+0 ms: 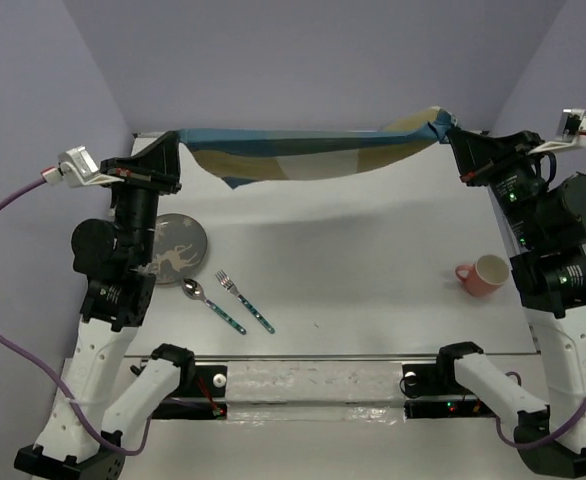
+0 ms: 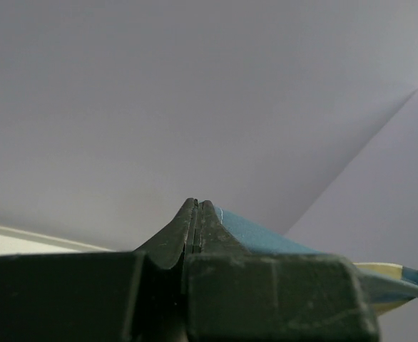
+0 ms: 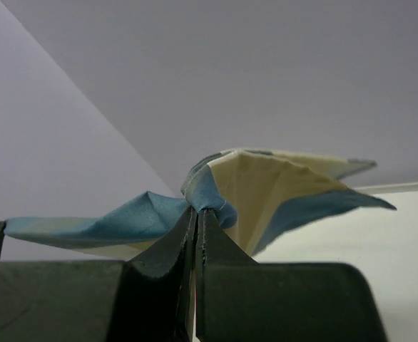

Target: Set the dinner table for one person

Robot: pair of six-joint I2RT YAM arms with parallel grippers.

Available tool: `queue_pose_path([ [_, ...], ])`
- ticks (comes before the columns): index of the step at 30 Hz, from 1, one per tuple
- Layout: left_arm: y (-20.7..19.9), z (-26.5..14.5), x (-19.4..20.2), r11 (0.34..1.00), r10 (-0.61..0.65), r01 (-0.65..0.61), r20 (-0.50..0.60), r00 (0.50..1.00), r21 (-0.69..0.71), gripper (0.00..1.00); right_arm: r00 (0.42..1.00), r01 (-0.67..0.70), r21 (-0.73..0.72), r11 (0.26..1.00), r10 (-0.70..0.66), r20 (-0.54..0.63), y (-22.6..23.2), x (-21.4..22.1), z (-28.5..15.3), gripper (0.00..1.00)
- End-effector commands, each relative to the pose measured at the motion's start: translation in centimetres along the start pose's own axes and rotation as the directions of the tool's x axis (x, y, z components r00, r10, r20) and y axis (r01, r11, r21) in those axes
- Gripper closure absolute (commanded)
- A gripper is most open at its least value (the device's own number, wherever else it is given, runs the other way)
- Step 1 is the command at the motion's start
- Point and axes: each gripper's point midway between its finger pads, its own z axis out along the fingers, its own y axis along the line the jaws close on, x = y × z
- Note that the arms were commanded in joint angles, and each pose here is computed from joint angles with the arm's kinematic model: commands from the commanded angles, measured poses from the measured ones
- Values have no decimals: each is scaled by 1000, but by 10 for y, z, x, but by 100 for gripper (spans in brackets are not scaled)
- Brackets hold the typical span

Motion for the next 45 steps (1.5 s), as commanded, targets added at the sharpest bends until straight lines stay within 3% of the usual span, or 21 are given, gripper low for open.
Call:
queue_pose_path([
  [1, 19, 4, 10, 999, -9, 10, 33, 999, -39, 100, 998, -32, 55, 998, 36, -59, -21, 26, 8, 100],
  [10, 76, 43, 94, 986, 26, -47, -129, 991, -158, 100, 979, -8, 172, 985, 43, -197, -75, 87, 63, 100],
  [17, 66, 99, 78, 983, 88, -108, -132, 987, -150, 100, 982, 7, 168, 986, 25, -188, -77, 75, 119, 100],
  [21, 53, 105, 60, 986, 102, -116, -116, 988, -124, 100, 991, 5, 126, 992, 12, -132, -56, 46, 120, 100],
  [25, 74, 83, 73, 982, 96, -118, -150, 984, -150, 100, 992, 4, 123, 992, 12, -128, -58, 54, 94, 100],
  [27, 84, 70, 83, 984, 53, -80, -165, 985, -162, 100, 976, -30, 147, 989, 61, -209, -78, 100, 72, 100],
  [31, 140, 20, 149, 965, -24, -49, -272, 962, -258, 100, 937, -86, 232, 969, 158, -312, -126, 187, 36, 100],
  [37, 210, -64, 222, 907, -109, -67, -385, 916, -417, 100, 859, -57, 386, 921, 242, -451, -193, 293, -21, 100],
  [45, 238, -120, 259, 886, -166, -64, -442, 881, -459, 100, 767, -53, 491, 869, 351, -538, -228, 364, -77, 100],
])
